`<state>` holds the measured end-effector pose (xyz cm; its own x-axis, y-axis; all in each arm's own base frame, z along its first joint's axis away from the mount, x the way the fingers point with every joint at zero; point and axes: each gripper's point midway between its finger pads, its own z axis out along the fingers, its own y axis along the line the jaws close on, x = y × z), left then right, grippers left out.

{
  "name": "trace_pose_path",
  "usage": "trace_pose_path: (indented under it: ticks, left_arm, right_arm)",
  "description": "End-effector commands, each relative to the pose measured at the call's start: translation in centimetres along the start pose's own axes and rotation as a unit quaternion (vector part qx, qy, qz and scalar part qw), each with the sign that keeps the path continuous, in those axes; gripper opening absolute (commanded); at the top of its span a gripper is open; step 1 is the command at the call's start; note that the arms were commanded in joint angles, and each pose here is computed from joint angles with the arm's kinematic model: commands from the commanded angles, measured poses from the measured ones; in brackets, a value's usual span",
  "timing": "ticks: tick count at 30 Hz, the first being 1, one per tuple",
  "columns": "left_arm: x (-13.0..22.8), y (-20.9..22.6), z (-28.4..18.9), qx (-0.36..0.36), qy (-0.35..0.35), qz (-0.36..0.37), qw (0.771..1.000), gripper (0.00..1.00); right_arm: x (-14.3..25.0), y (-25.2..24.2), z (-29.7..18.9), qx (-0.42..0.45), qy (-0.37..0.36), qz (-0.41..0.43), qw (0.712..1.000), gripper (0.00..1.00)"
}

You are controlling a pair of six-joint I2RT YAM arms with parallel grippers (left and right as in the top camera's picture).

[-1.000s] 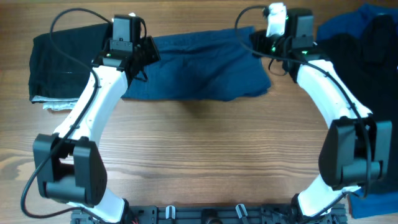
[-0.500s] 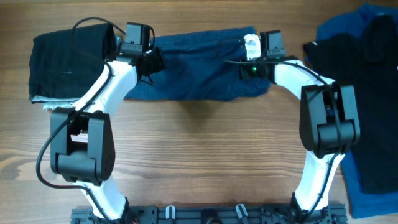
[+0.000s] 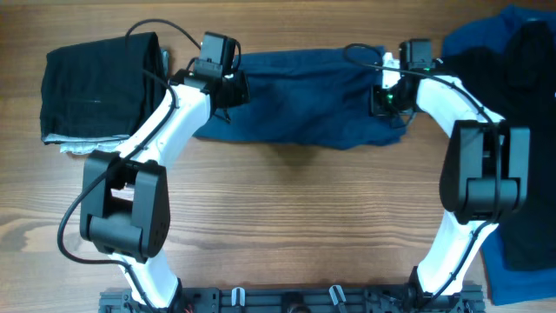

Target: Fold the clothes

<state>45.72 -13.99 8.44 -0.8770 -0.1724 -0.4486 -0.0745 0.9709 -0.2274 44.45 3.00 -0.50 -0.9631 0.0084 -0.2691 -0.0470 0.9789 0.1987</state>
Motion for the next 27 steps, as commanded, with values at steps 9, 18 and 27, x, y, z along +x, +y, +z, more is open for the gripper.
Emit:
trace_pose_path:
  ticks: [9, 18, 27]
  left_arm:
    - [-3.3, -2.0, -1.6, 0.018, -0.040, 0.028, 0.999, 0.04]
    - [-1.1, -1.8, 0.0, 0.020, 0.005, 0.052, 0.998, 0.04]
    - [-1.0, -1.0, 4.3, 0.016, 0.006, 0.047, 0.999, 0.07]
  right_arm:
    - [0.1, 3.5, -7.7, -0.048, -0.040, -0.001, 0.998, 0.04]
    - [-0.9, 9.7, -7.9, -0.107, -0.066, -0.057, 0.990, 0.04]
    - [-4.5, 9.4, -2.3, -0.050, -0.123, -0.054, 0.990, 0.05]
